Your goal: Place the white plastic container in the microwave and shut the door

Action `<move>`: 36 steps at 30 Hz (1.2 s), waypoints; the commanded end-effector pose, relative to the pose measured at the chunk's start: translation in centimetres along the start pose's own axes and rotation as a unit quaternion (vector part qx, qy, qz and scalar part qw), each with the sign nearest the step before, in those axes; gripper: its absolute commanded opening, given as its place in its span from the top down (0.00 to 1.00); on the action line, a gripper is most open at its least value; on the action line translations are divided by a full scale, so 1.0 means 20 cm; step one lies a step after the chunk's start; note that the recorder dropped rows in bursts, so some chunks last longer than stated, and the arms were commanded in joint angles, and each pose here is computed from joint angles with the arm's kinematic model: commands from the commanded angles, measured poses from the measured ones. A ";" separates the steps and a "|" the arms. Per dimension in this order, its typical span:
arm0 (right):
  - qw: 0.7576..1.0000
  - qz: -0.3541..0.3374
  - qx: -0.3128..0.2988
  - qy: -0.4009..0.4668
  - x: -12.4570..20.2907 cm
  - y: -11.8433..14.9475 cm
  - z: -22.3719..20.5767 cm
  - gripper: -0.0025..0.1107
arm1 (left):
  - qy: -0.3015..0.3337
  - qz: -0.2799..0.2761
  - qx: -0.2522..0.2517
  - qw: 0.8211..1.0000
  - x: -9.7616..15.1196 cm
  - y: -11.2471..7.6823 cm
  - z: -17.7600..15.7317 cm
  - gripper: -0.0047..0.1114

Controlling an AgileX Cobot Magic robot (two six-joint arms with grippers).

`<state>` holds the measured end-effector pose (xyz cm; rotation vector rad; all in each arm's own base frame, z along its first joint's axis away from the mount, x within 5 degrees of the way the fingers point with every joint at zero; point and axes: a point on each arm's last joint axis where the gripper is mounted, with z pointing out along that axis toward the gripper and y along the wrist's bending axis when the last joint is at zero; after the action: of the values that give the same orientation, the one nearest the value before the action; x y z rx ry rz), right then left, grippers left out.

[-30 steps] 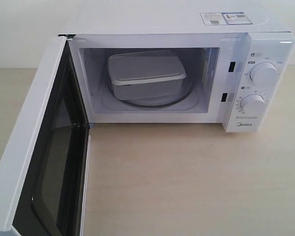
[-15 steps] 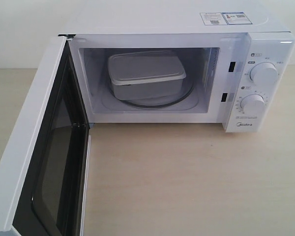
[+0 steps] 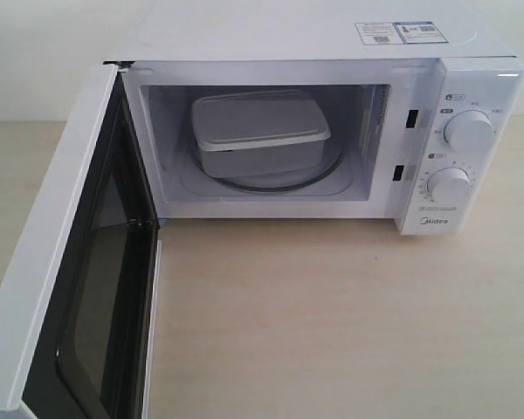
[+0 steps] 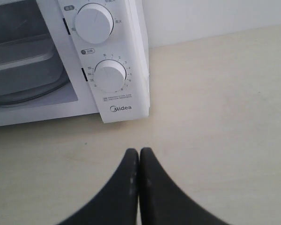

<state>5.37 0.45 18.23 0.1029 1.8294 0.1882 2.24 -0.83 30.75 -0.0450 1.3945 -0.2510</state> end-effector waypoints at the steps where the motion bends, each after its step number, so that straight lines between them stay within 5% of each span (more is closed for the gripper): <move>1: 1.000 -0.002 0.004 -0.004 0.00 0.00 0.00 0.98 | -0.033 -0.016 0.001 0.999 -0.04 0.00 -0.01 0.92; 17: 1.000 -0.002 0.004 -0.004 0.00 0.00 0.00 0.98 | -0.019 -0.063 0.019 0.998 -0.07 -0.03 -0.02 0.92; 21: 1.000 -0.002 0.004 -0.004 0.00 0.00 0.00 0.98 | 0.088 -0.158 0.039 0.983 -0.13 -0.09 0.01 0.92; 27: 1.000 -0.002 0.004 -0.004 0.00 0.00 0.00 0.98 | 0.274 -0.018 0.079 0.958 -0.21 -0.15 0.14 0.92; 36: 1.000 -0.002 0.004 -0.004 0.00 0.00 0.00 0.98 | 0.456 0.020 0.107 0.883 -0.15 -0.13 0.37 0.92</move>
<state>5.37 0.45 18.23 0.1048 1.8293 0.1896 7.69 -3.59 36.04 0.2496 2.2063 -0.4322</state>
